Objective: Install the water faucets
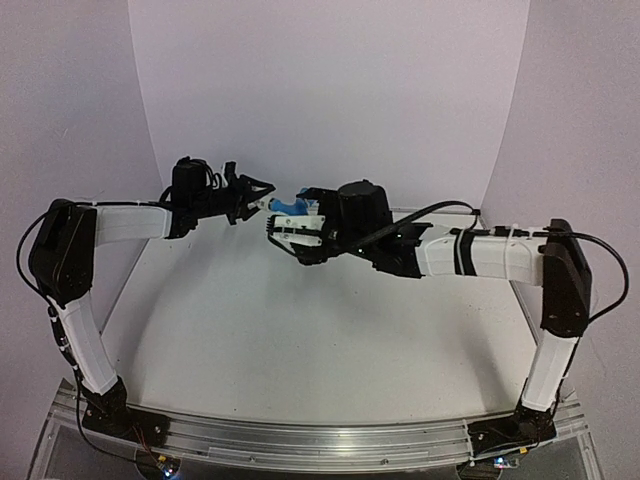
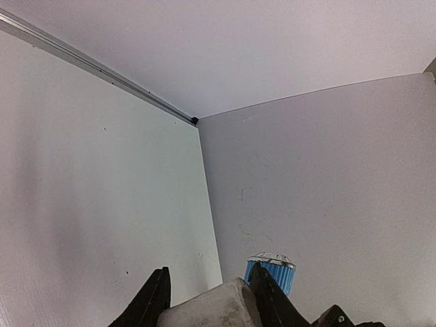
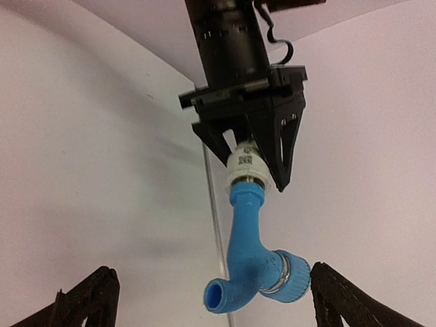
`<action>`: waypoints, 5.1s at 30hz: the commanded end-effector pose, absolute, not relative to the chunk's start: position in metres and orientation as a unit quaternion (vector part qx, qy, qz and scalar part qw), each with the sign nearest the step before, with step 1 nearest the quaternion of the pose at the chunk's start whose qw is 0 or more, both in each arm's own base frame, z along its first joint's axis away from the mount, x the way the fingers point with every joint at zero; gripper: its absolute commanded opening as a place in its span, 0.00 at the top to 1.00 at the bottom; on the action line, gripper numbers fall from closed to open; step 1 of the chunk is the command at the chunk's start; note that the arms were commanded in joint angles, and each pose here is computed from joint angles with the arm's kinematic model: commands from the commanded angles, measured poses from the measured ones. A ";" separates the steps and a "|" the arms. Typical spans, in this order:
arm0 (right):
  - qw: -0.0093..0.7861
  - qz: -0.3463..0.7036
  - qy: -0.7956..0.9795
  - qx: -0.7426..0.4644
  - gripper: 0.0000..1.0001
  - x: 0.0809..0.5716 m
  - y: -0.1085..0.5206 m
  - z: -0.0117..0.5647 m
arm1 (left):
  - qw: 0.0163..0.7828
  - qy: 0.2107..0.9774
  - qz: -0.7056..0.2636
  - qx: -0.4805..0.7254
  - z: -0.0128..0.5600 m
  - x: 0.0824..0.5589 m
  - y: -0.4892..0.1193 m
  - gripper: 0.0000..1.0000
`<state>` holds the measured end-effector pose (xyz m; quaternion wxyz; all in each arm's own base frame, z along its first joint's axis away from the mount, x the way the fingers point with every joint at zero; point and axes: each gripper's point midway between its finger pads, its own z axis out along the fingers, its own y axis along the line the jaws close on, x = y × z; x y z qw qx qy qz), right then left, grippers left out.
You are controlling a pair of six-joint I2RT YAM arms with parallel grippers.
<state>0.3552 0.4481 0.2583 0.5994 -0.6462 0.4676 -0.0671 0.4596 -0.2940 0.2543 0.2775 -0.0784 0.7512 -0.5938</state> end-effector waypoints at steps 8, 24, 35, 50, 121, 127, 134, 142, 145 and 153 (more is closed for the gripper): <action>0.675 -0.243 0.464 -0.520 0.23 0.438 0.455 0.294 | 0.317 0.717 -0.619 -0.051 0.305 0.449 -0.291 1.00; 0.340 0.594 0.721 -0.108 1.00 0.392 0.466 0.334 | 0.316 0.718 -0.619 -0.046 0.303 0.458 -0.295 1.00; 0.124 0.828 0.545 0.032 0.66 0.378 0.438 0.399 | 0.318 0.717 -0.619 -0.048 0.306 0.456 -0.294 1.00; 0.584 0.246 0.673 -0.380 0.02 0.330 0.384 0.334 | 0.319 0.717 -0.618 -0.042 0.309 0.452 -0.293 1.00; 0.632 -0.068 0.360 -0.683 0.02 0.334 0.405 0.287 | 0.104 0.697 -0.698 0.126 0.320 0.366 -0.343 1.00; 0.669 -0.149 0.324 -0.652 0.06 0.342 0.422 0.294 | 0.084 0.694 -0.700 0.142 0.318 0.357 -0.349 1.00; 0.673 -0.099 0.389 -0.621 0.60 0.346 0.422 0.309 | 0.106 0.689 -0.699 0.159 0.324 0.355 -0.350 1.00; 0.646 0.149 0.509 -0.548 0.90 0.323 0.441 0.329 | 0.272 0.669 -0.664 0.194 0.351 0.364 -0.344 1.00; 0.606 0.309 0.571 -0.460 1.00 0.321 0.449 0.347 | 0.372 0.655 -0.623 0.209 0.367 0.365 -0.339 1.00; 0.263 0.811 0.522 0.001 1.00 0.340 0.427 0.418 | 0.502 0.618 -0.565 0.216 0.389 0.368 -0.339 1.00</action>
